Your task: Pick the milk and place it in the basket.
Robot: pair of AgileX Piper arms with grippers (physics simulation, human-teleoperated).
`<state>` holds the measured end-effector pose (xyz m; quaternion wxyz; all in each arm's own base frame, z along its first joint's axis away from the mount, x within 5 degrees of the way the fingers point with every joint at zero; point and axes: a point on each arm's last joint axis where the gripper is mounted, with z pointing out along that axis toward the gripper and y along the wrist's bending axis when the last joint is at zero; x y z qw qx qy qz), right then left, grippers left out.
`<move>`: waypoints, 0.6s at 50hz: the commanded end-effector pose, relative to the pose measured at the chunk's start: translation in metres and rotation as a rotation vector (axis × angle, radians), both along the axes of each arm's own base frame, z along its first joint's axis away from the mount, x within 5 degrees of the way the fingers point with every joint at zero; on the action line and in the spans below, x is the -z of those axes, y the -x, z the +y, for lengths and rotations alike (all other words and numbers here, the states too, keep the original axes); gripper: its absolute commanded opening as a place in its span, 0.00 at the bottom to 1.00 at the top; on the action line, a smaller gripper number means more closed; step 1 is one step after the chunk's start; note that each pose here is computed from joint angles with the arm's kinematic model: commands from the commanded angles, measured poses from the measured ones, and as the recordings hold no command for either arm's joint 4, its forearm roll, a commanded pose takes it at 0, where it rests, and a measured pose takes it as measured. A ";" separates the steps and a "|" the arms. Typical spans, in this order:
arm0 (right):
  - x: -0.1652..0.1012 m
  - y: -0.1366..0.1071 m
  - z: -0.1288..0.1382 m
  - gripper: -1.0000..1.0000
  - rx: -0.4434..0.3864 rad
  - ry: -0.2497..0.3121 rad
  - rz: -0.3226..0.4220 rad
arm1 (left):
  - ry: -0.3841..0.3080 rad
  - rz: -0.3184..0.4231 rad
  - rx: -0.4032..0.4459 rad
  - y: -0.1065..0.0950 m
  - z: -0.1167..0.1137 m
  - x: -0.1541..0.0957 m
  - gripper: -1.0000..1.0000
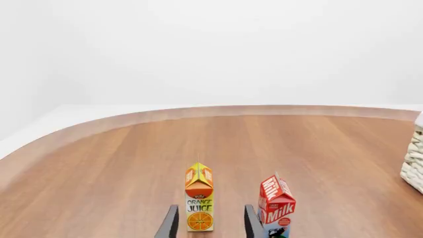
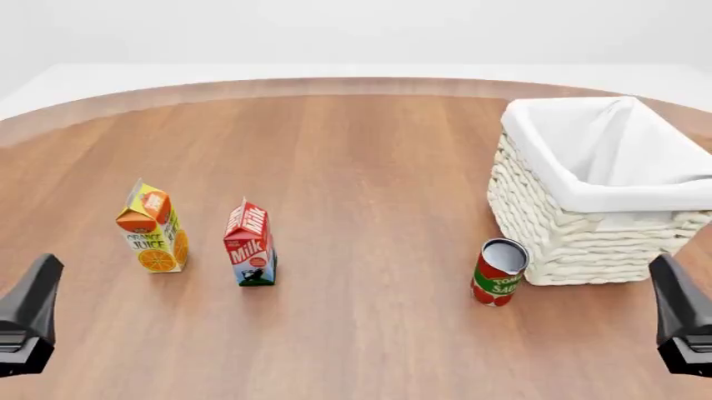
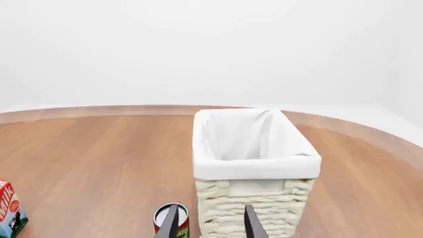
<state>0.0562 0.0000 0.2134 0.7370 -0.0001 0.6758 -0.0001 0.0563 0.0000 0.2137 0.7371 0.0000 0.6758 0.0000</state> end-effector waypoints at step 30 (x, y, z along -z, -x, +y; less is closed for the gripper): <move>-0.008 -0.004 0.004 1.00 -0.058 0.015 0.027 | 0.000 0.001 0.000 0.000 0.000 -0.001 1.00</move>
